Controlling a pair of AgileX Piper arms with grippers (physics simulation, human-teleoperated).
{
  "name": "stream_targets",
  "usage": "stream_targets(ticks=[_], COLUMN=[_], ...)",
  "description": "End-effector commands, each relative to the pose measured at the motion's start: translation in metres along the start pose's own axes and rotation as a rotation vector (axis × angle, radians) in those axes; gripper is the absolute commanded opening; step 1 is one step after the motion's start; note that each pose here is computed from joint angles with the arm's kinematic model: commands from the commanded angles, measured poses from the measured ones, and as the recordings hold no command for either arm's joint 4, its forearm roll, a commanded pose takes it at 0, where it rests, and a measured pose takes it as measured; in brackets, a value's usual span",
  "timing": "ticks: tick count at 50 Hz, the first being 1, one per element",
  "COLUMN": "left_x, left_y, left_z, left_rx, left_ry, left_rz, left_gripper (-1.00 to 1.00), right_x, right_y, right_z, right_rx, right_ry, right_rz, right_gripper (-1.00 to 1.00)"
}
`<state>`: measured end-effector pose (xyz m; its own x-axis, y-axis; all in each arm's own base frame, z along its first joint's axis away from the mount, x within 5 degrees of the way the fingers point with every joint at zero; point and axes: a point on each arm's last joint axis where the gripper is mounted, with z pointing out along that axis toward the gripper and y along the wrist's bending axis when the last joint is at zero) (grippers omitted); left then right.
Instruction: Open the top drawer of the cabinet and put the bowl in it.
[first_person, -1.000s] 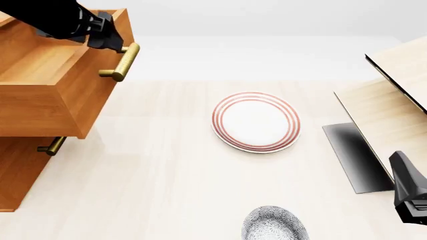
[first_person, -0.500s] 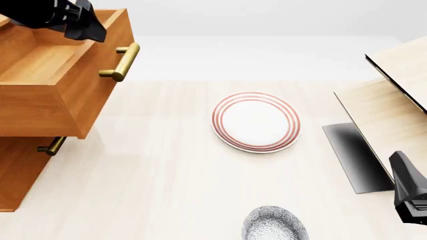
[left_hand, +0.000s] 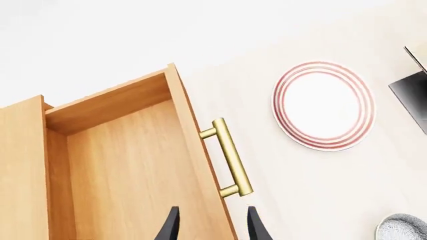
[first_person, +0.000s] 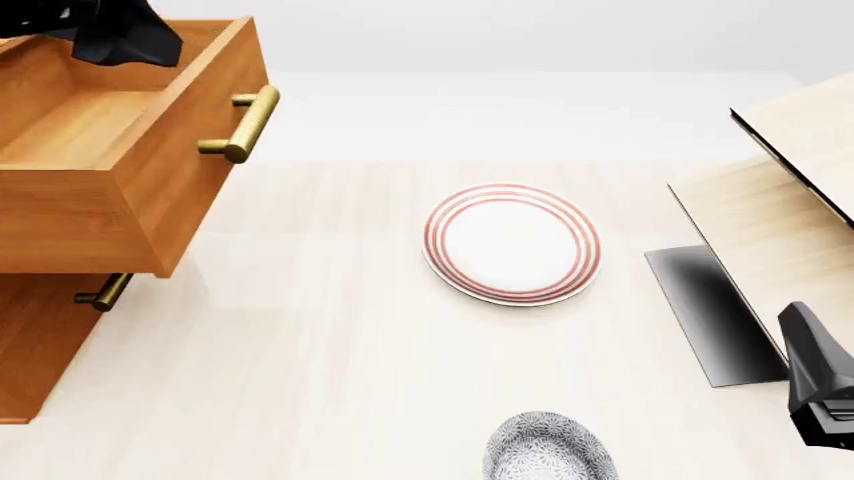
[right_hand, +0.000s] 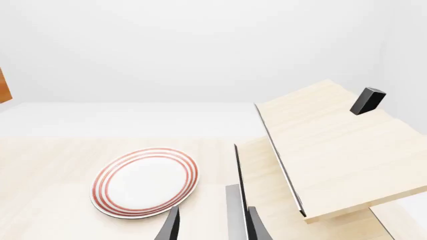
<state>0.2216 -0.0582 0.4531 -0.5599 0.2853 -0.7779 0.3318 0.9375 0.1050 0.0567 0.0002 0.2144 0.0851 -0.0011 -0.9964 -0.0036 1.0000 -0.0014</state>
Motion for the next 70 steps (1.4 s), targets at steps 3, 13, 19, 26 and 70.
stream_targets(ticks=[3,13,19,26,70], left_x=[0.008,0.02,0.026,0.033,0.051], left_y=[-0.013,-0.026,-0.031,-0.036,-0.132], left_z=[-0.026,-0.026,-0.027,-0.028,0.059], left_rx=[0.04,0.088,0.105,0.127,0.379], left_ry=[-0.052,-0.065,-0.074,-0.083,-0.011], left_rz=[0.014,0.032,0.05,0.088,0.226], left_gripper=[1.0,1.0,1.0,1.0,1.0], right_x=[0.0,0.0,0.0,0.0,0.0], right_y=[0.0,0.0,0.0,0.0,0.0], right_z=[0.0,0.0,0.0,0.0,0.0], right_rx=[0.001,0.001,0.001,0.001,0.001], right_ry=[0.001,0.001,0.0,0.001,0.001], right_rz=[0.0,0.0,0.0,0.0,0.0], right_gripper=[1.0,1.0,1.0,1.0,1.0])
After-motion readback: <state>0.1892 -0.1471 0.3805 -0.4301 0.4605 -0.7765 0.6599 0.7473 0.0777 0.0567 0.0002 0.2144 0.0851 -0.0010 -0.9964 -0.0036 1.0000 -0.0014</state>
